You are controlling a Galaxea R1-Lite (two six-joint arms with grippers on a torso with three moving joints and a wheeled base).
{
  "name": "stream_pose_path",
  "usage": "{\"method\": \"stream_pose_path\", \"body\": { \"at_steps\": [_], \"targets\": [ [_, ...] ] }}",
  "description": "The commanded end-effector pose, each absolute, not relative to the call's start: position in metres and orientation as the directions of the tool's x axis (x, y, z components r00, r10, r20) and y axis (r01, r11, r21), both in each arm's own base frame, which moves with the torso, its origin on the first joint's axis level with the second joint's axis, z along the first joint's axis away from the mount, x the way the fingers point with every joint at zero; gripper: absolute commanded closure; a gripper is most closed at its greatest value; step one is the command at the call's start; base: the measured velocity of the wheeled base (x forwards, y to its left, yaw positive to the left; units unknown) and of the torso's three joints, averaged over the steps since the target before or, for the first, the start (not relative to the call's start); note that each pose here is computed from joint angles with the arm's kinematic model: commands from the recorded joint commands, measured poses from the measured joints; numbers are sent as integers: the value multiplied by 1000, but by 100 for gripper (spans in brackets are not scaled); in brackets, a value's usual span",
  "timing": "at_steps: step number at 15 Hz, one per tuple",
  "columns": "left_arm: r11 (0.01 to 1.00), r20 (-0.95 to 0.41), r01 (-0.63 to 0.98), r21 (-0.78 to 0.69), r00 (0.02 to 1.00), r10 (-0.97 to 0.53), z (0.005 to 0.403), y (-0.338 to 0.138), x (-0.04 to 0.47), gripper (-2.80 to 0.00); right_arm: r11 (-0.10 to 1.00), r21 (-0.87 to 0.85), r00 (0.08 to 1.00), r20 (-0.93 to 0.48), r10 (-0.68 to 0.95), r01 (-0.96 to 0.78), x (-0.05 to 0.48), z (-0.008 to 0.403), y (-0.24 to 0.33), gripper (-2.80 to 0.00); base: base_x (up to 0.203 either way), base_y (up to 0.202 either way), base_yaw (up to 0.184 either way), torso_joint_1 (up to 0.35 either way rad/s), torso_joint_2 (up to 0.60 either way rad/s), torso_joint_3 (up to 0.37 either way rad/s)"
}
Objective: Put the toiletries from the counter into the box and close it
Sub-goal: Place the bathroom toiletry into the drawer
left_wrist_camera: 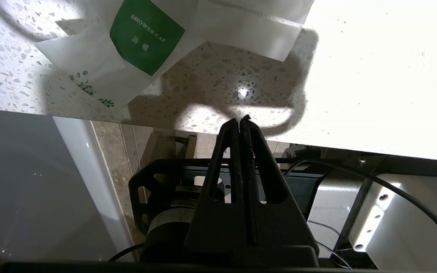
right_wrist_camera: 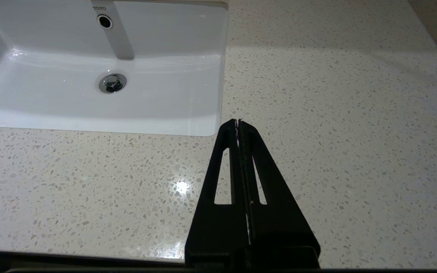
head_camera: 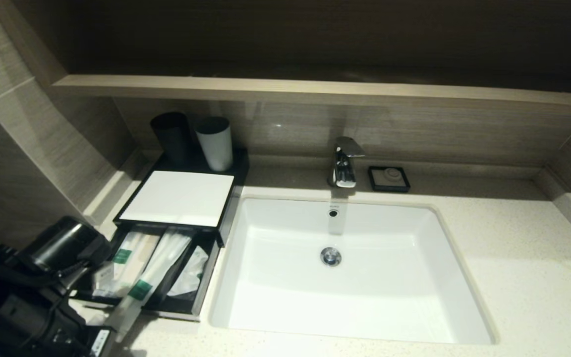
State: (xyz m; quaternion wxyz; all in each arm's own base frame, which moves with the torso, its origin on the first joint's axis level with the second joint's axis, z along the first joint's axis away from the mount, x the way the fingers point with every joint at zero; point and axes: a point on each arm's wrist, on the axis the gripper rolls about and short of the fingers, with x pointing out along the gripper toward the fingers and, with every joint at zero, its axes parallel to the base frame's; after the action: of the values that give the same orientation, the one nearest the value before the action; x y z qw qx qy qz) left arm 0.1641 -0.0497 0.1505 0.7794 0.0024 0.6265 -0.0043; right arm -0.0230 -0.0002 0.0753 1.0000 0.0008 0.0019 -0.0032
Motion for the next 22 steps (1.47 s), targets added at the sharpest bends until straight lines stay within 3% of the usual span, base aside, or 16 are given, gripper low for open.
{"method": "stream_pose_path", "body": {
  "at_steps": [1, 9, 22],
  "targets": [
    [1000, -981, 6, 6, 193, 4, 147, -50, 167, 0, 1000, 1, 1000, -5, -6, 6, -23, 75, 0, 0, 0, 0, 0, 0, 0, 0],
    [1000, -980, 0, 10, 199, 9, 131, -53, 178, 0, 1000, 1, 1000, -5, -6, 6, -23, 75, 0, 0, 0, 0, 0, 0, 0, 0],
    [1000, -958, -16, -17, 287, -12, 136, -53, 190, 0, 1000, 1, 1000, -5, -6, 6, -23, 75, 0, 0, 0, 0, 0, 0, 0, 0]
  ]
}}
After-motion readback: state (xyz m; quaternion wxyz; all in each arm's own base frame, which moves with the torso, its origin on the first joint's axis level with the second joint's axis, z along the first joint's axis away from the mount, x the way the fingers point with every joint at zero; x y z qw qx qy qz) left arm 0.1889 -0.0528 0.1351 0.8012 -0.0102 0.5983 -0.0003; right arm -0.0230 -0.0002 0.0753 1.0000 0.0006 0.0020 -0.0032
